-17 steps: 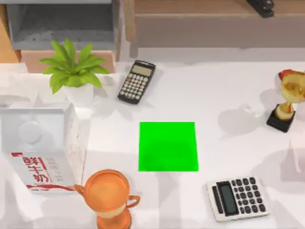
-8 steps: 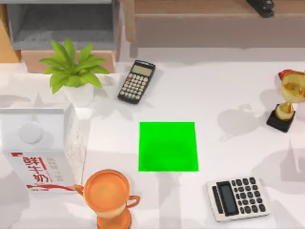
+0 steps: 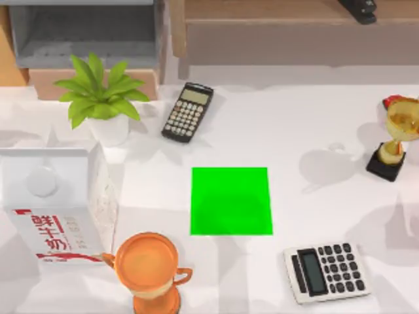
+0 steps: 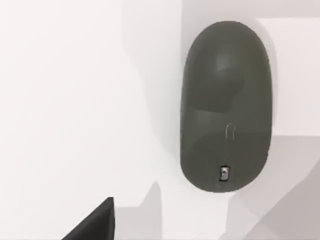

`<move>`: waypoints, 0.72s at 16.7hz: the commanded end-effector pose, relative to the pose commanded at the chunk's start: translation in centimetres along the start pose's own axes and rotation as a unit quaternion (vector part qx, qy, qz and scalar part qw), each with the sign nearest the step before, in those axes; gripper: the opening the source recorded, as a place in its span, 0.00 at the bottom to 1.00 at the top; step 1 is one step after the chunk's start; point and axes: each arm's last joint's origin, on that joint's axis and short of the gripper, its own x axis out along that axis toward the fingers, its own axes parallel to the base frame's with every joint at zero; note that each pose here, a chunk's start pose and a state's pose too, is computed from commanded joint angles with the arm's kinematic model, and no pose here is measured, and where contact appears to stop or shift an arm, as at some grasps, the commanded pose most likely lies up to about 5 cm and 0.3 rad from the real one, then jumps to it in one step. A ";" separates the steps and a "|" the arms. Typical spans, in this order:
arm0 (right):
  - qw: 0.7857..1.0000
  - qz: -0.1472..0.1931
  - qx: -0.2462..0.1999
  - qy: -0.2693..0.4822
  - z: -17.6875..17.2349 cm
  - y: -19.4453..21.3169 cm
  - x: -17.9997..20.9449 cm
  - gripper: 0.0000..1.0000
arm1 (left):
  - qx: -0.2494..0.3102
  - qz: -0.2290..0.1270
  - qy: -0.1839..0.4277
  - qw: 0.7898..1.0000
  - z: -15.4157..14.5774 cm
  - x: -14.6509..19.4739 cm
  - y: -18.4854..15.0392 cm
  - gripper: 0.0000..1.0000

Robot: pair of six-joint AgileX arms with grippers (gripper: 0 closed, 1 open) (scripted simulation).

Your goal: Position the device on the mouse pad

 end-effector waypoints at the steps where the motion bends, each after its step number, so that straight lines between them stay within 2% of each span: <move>1: 1.000 0.000 0.000 0.000 0.0 0.0 0.0 1.00 | -0.001 0.001 0.001 1.000 0.1 0.4 0.0 1.00; 9: 1.000 0.000 0.000 0.000 0.0 0.0 0.0 1.00 | -0.003 -0.001 -0.005 1.000 0.4 8.5 0.0 1.00; 12: 1.000 0.000 0.000 0.000 0.0 0.0 0.0 1.00 | -0.003 0.001 0.000 1.000 0.1 9.9 0.1 1.00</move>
